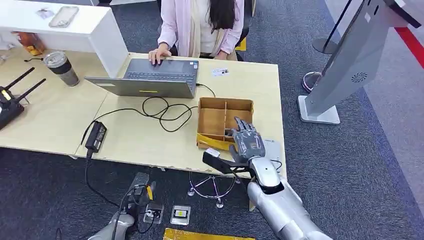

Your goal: Pass the card to the sensor for recognition and then transmit it.

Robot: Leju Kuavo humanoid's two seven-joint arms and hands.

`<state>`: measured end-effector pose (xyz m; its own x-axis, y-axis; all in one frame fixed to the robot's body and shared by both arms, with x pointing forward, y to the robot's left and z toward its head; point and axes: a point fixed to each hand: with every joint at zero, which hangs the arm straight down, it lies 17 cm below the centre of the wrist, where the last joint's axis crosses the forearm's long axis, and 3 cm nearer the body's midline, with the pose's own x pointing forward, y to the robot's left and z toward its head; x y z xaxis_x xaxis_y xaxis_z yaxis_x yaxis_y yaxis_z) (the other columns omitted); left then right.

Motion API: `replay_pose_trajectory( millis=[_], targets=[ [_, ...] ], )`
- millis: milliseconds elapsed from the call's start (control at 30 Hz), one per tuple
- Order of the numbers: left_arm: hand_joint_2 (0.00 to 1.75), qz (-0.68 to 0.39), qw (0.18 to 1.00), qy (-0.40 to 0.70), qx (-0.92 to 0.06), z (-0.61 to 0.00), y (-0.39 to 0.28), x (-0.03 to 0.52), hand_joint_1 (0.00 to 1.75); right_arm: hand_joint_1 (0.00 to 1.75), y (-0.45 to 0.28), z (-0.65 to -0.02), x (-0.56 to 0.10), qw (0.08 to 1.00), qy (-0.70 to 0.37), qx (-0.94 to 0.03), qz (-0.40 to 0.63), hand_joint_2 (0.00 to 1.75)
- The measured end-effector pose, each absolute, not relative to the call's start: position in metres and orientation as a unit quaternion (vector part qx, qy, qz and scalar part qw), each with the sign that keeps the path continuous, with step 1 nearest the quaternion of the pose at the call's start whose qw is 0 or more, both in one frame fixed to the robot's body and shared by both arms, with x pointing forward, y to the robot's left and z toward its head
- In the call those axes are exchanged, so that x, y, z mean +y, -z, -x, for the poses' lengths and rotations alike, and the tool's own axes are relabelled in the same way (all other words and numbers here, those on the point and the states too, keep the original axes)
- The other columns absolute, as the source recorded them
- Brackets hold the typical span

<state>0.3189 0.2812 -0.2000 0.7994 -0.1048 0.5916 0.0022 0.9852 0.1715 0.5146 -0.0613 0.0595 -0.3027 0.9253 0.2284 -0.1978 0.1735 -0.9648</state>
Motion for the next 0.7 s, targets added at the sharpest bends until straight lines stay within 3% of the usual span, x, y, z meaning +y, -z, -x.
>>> replay_pose_trajectory(
  millis=[700],
  targets=[
    [0.0,-0.081,0.946,0.02,-0.312,-0.3158,0.2018,0.2823,0.0,1.75,-0.0514,-0.507,-0.0598,0.507,-0.552,-0.59,0.3,1.75]
  ],
)
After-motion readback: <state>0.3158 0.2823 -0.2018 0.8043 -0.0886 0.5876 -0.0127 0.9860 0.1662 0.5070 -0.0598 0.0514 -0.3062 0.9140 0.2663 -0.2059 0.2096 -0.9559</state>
